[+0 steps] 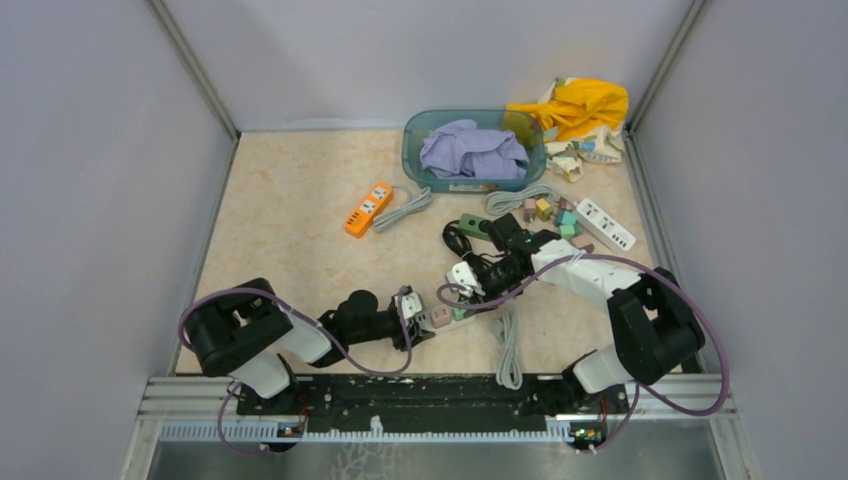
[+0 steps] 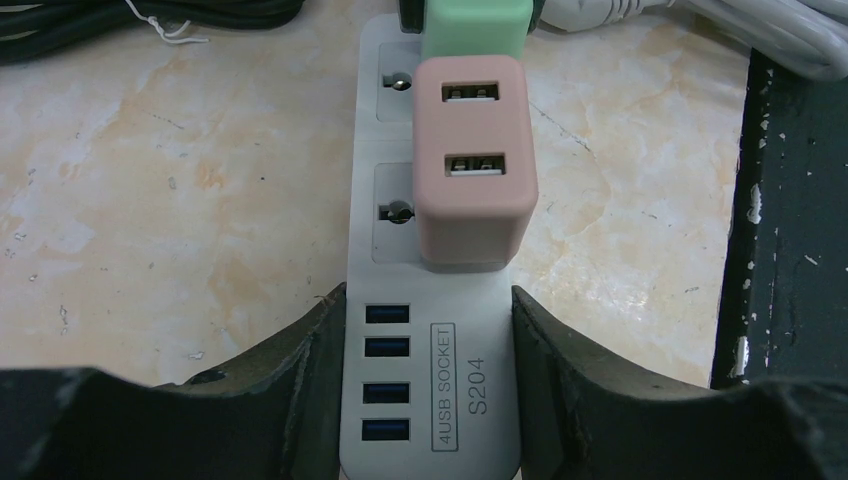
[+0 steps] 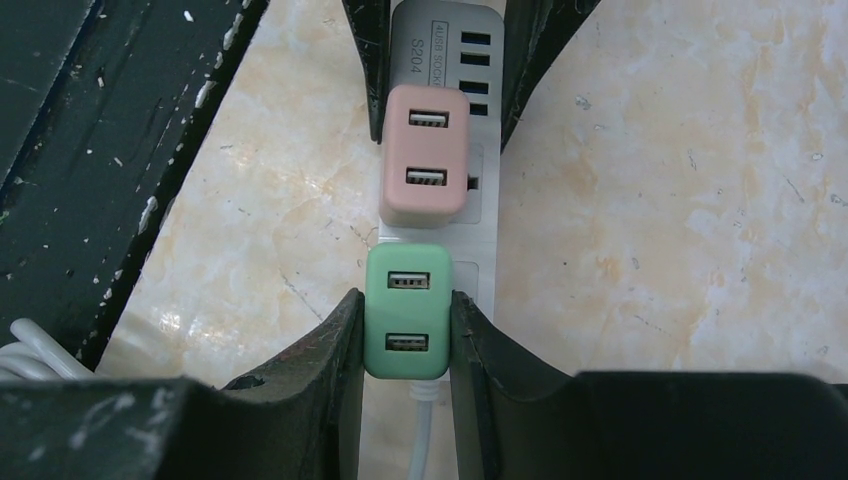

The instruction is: Pull the plug off the socket

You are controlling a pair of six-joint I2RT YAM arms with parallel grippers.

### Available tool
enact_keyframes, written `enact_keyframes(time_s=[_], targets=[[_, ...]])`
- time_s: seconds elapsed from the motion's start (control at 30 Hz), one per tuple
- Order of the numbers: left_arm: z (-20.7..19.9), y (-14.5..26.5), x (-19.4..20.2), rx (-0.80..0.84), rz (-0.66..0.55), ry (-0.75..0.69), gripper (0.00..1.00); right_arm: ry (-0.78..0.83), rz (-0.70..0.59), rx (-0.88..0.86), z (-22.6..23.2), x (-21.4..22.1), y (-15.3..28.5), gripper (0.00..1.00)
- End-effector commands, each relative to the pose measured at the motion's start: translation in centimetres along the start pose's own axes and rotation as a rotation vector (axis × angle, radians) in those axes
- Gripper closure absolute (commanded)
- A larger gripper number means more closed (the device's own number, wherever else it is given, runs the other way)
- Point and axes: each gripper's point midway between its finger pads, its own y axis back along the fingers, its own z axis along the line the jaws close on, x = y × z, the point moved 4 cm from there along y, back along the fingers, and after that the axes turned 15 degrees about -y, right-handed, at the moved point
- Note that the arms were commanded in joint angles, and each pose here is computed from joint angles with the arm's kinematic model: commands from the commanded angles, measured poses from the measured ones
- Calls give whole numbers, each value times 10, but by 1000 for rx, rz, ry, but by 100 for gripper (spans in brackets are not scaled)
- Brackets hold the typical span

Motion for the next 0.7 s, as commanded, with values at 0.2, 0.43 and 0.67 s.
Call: enact_keyframes(time_s=[0.2, 0.43, 0.67], targets=[[-6, -2, 2, 41, 3, 23, 99, 72, -90, 89, -20, -38, 7, 92], [-6, -2, 1, 38, 1, 22, 99, 76, -62, 111, -23, -29, 16, 92], [-6, -1, 0, 38, -1, 21, 99, 96, -112, -8, -4, -30, 9, 92]])
